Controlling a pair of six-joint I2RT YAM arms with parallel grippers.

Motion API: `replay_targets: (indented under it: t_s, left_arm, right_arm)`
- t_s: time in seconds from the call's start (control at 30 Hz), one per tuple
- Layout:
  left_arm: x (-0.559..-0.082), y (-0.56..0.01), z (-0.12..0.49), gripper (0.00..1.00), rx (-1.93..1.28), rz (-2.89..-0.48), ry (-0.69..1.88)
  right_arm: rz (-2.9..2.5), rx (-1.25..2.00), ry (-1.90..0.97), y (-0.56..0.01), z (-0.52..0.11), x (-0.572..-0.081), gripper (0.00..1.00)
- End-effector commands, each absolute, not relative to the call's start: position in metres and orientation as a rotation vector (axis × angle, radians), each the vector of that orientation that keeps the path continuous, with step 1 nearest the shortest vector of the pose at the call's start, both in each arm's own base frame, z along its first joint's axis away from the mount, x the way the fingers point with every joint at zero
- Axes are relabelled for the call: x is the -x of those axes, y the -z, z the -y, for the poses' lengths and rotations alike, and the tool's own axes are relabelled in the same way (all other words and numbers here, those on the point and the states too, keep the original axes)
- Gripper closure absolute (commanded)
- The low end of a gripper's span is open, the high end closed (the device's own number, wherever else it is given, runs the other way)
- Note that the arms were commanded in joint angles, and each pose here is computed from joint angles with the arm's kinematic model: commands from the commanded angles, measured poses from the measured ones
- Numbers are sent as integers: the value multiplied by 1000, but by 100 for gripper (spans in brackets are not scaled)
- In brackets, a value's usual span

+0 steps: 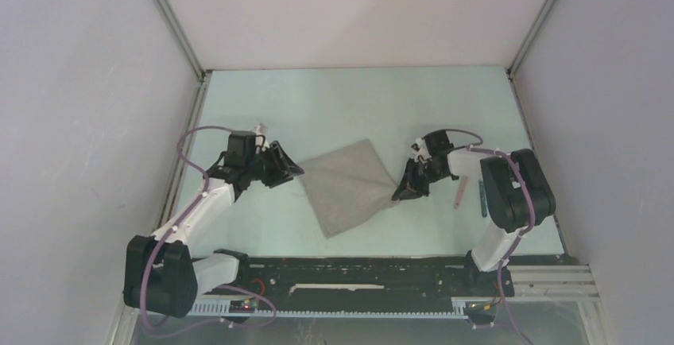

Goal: Fold the napkin into a case and place the utensils inside
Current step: Move the lower triangle-folded napkin to the center of the board, then smooth out the lower triangle-folded napkin at the center of the board.

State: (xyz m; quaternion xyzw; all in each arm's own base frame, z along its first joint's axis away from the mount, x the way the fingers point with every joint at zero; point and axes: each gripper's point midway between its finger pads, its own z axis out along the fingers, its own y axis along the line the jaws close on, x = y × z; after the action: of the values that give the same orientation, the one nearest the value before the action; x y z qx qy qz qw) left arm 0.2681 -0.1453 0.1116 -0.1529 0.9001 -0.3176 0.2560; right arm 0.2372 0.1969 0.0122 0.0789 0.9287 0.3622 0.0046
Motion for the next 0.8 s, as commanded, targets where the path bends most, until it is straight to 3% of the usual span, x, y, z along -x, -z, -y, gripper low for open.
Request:
replay_targets:
  t_s: [0.0, 0.2, 0.3, 0.5, 0.77]
  left_arm:
    - [-273, -127, 146, 49, 335, -2387, 909]
    - [-269, -122, 145, 49, 332, -2390, 922]
    - [-270, -121, 141, 49, 331, -2387, 911]
    - [-277, -116, 136, 47, 355, -2392, 899]
    - [-284, -119, 118, 46, 438, -2355, 878]
  right_arm:
    - [-3003, -244, -840, -4, -150, -250, 79]
    - [-2838, -220, -544, -52, -129, -302, 46]
    - [-2723, -130, -437, -92, -135, -314, 36]
    - [-2647, 127, -124, -115, -166, -290, 31]
    - [-2585, 579, -250, -96, -315, -225, 33]
